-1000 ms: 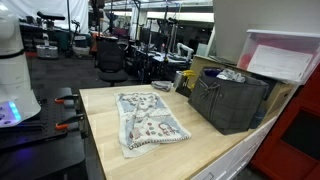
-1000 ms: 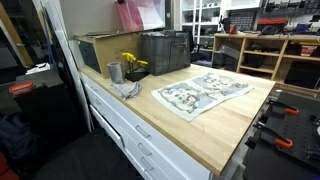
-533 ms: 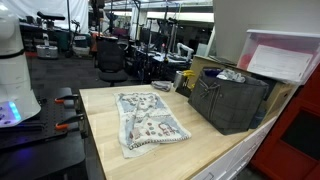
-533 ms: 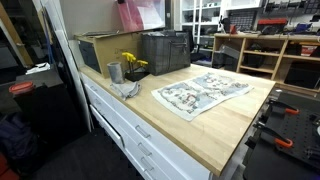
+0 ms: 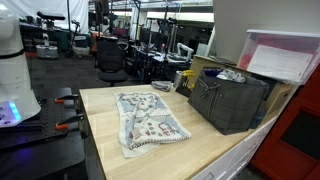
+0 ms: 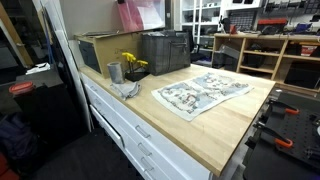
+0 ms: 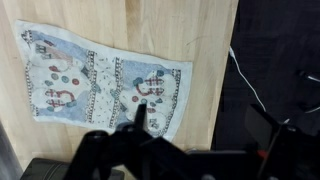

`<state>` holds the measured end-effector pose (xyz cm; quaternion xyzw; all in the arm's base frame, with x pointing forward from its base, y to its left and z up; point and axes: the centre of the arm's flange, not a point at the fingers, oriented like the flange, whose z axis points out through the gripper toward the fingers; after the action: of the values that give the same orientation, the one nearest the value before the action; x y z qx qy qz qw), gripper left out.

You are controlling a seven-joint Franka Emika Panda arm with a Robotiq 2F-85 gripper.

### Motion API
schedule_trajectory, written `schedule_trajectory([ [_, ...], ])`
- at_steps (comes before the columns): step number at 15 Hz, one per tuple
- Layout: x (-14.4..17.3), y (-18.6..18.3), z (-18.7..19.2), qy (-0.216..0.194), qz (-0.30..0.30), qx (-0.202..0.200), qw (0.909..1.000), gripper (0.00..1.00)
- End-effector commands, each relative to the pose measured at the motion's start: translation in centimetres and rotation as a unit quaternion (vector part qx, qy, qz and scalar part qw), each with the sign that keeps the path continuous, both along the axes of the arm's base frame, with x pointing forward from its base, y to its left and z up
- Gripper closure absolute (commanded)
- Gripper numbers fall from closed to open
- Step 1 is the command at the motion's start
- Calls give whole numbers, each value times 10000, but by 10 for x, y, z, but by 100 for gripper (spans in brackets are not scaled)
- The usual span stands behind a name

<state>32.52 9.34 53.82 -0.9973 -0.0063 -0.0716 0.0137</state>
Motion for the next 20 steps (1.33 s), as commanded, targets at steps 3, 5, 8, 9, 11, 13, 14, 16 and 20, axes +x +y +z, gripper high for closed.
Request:
schedule_trajectory([
  [3, 60, 4, -67, 173, -173, -29, 9997, 0],
  [5, 77, 9, -104, 356, -323, -46, 9988, 0],
  [8, 95, 24, -149, 592, -506, -34, 9970, 0],
  [9, 99, 30, -162, 677, -558, -38, 9961, 0],
  [11, 104, 35, -186, 861, -640, -181, 9941, 0],
  [13, 89, 29, -185, 896, -520, -152, 9945, 0],
  [14, 90, 30, -194, 987, -513, -176, 9936, 0],
  [16, 91, 31, -197, 1015, -512, -177, 9934, 0],
  [20, 90, 31, -191, 954, -508, -168, 9940, 0],
])
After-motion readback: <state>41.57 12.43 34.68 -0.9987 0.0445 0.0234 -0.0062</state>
